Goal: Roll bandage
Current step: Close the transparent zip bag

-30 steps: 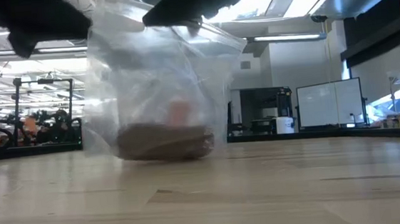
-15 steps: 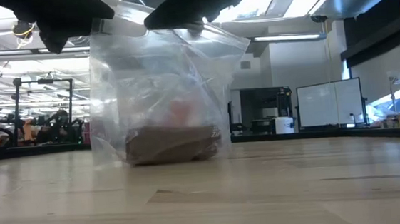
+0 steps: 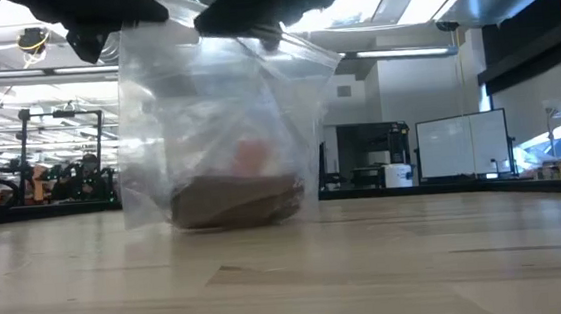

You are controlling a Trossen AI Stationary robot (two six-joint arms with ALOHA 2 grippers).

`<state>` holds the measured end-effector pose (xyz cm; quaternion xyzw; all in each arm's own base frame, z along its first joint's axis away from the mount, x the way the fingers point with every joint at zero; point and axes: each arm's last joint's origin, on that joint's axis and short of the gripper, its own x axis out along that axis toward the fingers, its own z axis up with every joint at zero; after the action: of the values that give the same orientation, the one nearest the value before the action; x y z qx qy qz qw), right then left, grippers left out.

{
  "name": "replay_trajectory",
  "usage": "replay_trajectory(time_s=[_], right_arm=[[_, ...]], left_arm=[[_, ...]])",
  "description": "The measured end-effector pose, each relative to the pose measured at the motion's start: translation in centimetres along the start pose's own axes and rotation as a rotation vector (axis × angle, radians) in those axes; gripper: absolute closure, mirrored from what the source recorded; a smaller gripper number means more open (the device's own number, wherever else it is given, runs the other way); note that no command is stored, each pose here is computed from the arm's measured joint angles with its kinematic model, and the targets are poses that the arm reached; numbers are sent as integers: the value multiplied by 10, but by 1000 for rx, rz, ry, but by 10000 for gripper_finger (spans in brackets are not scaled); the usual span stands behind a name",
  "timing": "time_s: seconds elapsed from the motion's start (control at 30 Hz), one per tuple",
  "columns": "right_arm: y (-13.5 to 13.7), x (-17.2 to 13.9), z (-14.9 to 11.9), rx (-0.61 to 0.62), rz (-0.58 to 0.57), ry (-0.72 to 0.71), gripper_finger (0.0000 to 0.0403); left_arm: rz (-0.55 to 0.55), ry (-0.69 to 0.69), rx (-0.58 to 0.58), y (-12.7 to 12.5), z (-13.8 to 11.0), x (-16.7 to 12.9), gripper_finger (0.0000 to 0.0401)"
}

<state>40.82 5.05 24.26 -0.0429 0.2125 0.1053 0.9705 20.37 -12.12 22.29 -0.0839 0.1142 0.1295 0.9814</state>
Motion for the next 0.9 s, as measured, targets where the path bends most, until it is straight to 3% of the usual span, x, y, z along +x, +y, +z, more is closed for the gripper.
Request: replay_trajectory(time_s=[0.17,0.27,0.4,0.63,0.9], right_arm=[[-1,-9,23,-5,3,29,316],[-1,-18,46,-6,58,-31,288],[0,-5,44,-9,103,-57,265],[0,18,30,-3,117,-78,272],[-1,22,31,8,104,-116,285]], left_arm=[[-3,0,15,-1,0,-1,400],[-5,0,21,-1,-1,-1,400],[-5,-3,25,-1,0,-1,401],[-6,-7,29,-2,0,-1,401],[-9,-15,27,-2,1,-1,401]])
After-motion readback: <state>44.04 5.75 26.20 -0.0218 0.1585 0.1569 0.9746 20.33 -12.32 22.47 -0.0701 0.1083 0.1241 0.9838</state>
